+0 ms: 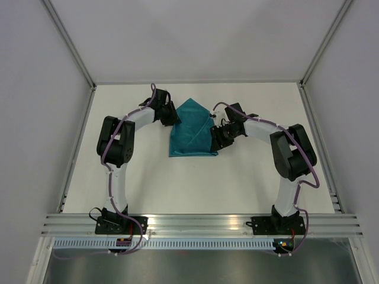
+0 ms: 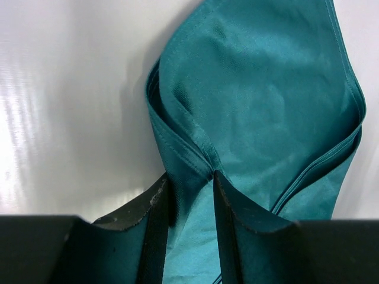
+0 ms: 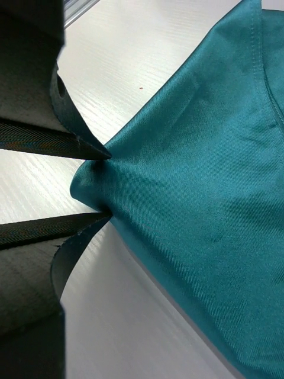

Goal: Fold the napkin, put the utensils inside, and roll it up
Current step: Roll the napkin with the utensil

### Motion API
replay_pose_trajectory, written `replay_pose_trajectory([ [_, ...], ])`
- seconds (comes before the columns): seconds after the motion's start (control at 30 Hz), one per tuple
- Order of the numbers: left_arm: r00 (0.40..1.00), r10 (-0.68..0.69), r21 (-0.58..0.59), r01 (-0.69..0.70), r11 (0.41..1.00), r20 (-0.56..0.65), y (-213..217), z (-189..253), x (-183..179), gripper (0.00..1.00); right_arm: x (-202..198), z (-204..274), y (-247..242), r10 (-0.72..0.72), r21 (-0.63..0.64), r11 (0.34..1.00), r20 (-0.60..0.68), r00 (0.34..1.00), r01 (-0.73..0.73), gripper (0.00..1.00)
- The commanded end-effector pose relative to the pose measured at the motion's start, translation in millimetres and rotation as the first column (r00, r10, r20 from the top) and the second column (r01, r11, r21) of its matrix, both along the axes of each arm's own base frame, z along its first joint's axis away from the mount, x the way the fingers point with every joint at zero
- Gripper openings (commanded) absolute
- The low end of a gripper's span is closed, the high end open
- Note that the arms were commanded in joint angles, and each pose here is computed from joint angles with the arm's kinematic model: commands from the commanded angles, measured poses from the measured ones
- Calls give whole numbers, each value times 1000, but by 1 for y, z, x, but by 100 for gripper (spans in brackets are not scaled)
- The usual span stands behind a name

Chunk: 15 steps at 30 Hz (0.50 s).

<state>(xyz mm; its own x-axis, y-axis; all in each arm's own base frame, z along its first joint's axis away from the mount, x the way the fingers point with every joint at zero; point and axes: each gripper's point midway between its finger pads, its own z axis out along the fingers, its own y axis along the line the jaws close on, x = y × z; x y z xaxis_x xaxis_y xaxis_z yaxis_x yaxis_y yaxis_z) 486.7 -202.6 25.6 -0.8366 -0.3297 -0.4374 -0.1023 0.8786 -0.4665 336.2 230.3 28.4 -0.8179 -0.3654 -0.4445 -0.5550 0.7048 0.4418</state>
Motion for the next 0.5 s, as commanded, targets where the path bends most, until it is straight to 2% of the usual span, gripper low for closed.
replay_pose_trajectory([
  [0.0,994,-107,-4,107,994,-34,-16,-4,-10,40,-9,19,1,-16,35,999,-16,1000,16,47],
  [0.23,987,-159,-24,159,987,-26,-32,-5,-10,41,-16,19,-1,-48,33,998,-44,998,49,47],
  [0.47,992,-128,17,128,992,-3,-21,4,-5,47,-16,27,-4,-75,27,997,-32,997,76,48],
])
